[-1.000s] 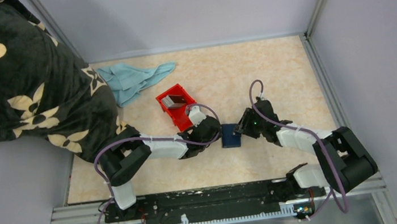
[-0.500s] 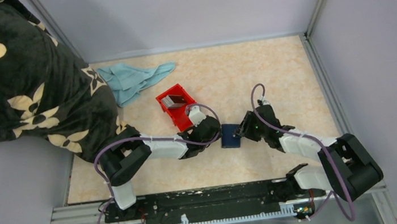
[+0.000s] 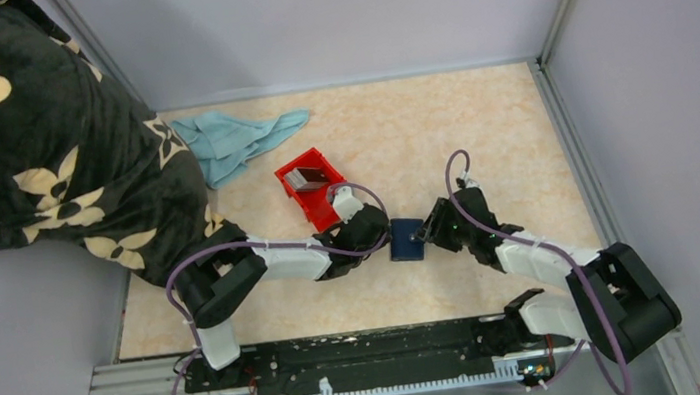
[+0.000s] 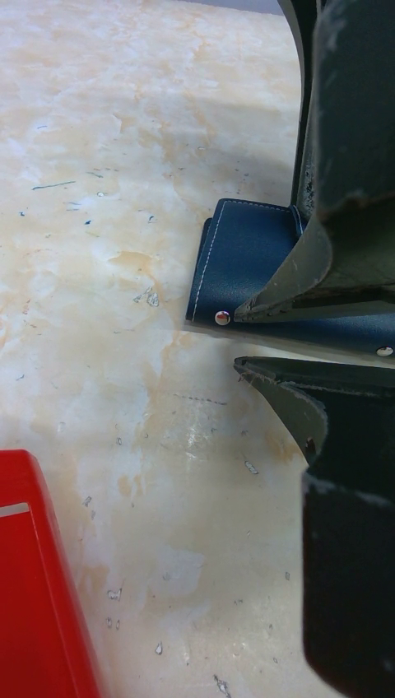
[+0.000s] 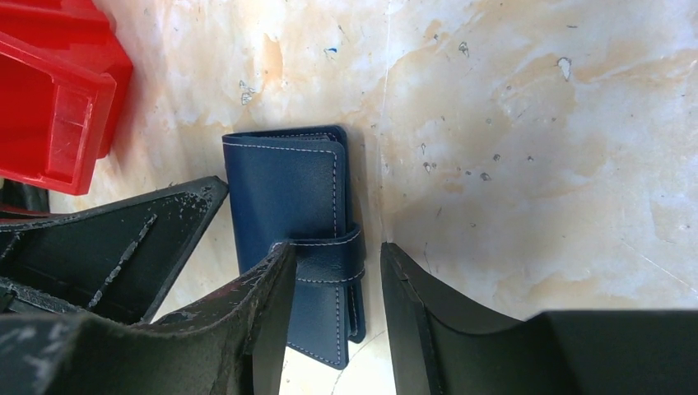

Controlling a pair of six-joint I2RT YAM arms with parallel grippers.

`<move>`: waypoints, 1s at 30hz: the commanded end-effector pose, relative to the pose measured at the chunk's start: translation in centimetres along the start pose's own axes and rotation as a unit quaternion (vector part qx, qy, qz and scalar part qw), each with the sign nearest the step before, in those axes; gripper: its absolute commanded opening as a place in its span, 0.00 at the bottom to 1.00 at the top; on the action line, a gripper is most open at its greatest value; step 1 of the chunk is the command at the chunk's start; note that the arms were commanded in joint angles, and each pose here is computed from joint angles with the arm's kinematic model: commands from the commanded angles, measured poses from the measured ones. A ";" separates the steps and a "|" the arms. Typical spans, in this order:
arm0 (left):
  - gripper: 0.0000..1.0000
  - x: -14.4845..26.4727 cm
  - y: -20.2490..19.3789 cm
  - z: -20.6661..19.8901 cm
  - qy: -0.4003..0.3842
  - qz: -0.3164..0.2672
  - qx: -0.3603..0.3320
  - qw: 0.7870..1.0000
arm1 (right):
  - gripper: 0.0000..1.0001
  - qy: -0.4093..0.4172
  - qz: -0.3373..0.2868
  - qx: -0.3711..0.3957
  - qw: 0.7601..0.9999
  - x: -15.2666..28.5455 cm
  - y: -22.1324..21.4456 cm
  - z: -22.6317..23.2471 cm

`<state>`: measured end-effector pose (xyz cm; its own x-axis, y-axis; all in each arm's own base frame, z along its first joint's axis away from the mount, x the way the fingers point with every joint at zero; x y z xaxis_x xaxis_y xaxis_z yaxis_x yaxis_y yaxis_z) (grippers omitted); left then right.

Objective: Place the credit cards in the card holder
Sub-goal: Close the card holder at the center of the board.

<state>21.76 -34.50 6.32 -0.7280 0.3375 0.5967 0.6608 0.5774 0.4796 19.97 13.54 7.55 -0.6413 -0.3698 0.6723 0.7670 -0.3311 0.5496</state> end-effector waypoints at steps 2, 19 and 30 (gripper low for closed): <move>0.31 0.2 -2.8 8.6 0.143 0.072 -0.090 0.983 | 0.44 -0.009 0.003 0.005 1.000 0.4 -0.6 -0.4; 0.31 0.2 -3.0 9.0 0.144 0.076 -0.088 0.983 | 0.44 -0.007 0.011 0.016 1.000 -0.4 -1.1 -0.1; 0.31 0.1 -3.1 9.1 0.146 0.076 -0.088 0.982 | 0.43 -0.011 0.017 0.018 1.000 -0.6 -1.4 -0.3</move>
<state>21.75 -34.52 6.23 -0.7296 0.3430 0.5916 0.6597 0.5807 0.4770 20.02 14.28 7.39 -0.6483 -0.3881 0.6550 0.7612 -0.3141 0.5673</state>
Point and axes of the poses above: each gripper's point midway between its finger pads, its own x axis back along the fingers, its own z axis along the line the jaws close on, y = z × x, the point moved 7 cm from there along x, back along the fingers, and after that the axes turned 10 degrees about x, right-handed, at the moved point
